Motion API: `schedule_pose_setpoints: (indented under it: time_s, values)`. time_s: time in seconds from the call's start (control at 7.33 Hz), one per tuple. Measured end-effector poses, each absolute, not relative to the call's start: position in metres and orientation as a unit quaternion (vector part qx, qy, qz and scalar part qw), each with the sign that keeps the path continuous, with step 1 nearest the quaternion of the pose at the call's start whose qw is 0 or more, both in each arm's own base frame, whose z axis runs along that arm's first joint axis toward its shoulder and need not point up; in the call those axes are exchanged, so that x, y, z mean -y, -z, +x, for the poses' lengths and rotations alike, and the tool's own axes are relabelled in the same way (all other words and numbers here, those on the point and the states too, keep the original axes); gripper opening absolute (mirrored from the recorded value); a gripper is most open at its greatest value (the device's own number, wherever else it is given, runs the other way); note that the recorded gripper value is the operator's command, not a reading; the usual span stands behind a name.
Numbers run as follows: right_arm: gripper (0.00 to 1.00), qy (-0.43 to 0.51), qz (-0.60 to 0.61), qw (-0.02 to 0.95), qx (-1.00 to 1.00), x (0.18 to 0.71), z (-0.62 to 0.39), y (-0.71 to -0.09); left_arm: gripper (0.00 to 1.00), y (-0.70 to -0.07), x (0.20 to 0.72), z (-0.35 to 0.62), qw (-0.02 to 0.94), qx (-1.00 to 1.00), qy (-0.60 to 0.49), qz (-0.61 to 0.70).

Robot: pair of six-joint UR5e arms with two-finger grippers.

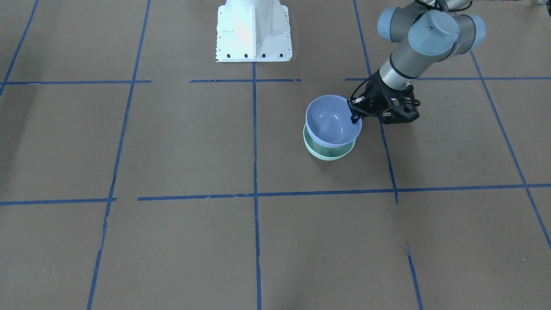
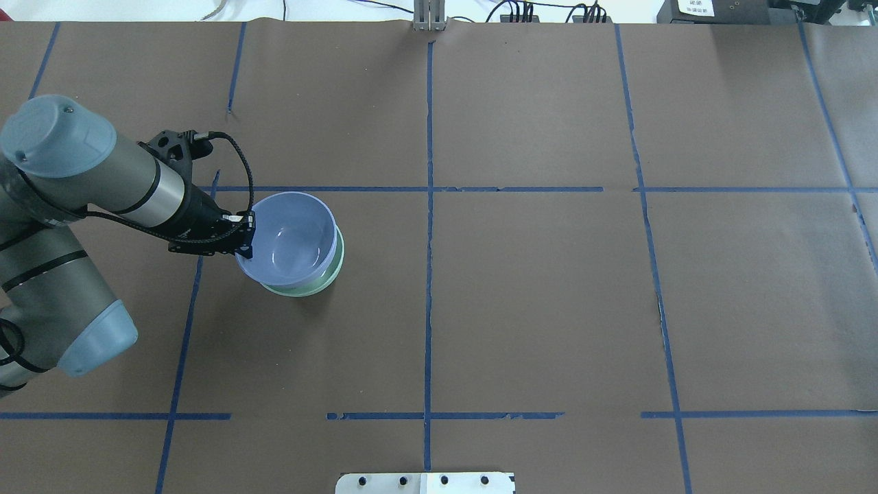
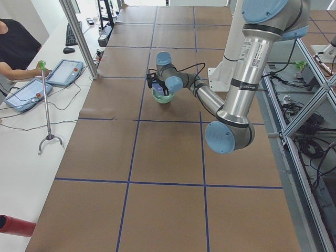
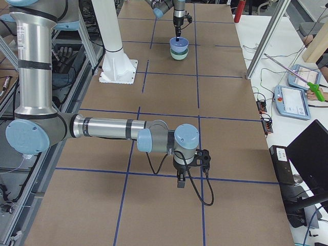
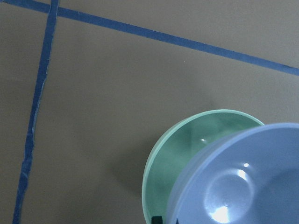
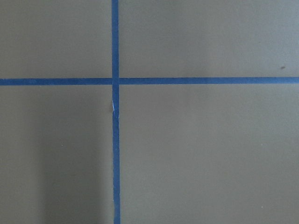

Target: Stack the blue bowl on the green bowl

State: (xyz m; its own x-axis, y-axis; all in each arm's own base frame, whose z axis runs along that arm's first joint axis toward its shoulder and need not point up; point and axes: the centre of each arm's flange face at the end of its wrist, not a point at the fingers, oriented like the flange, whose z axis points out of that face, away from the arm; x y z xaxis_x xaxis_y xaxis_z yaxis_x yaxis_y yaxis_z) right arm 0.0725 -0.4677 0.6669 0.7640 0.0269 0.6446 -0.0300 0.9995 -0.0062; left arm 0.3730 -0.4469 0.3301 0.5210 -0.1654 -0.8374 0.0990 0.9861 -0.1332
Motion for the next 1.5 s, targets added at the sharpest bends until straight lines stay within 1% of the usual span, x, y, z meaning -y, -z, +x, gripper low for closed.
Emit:
schedule_pose_setpoints:
  time_s: [0.82, 1.09, 1.36, 1.5]
  values:
    - [1.00, -0.015, 0.002, 0.939, 0.343, 0.468, 0.073, -0.667, 1.00, -0.333, 0.451, 0.365, 0.872, -0.486, 0.065, -0.020]
    - [1.00, -0.015, 0.002, 0.939, 0.343, 0.468, 0.073, -0.667, 1.00, -0.329, 0.479, 0.319, 0.875, -0.482, 0.033, 0.038]
    - [1.00, -0.015, 0.002, 0.939, 0.343, 0.468, 0.073, -0.667, 1.00, -0.342, 0.518, 0.233, 0.889, -0.443, -0.020, 0.113]
    - [1.00, -0.015, 0.002, 0.939, 0.343, 0.468, 0.073, -0.667, 1.00, -0.359, 0.531, 0.184, 0.895, -0.421, -0.052, 0.139]
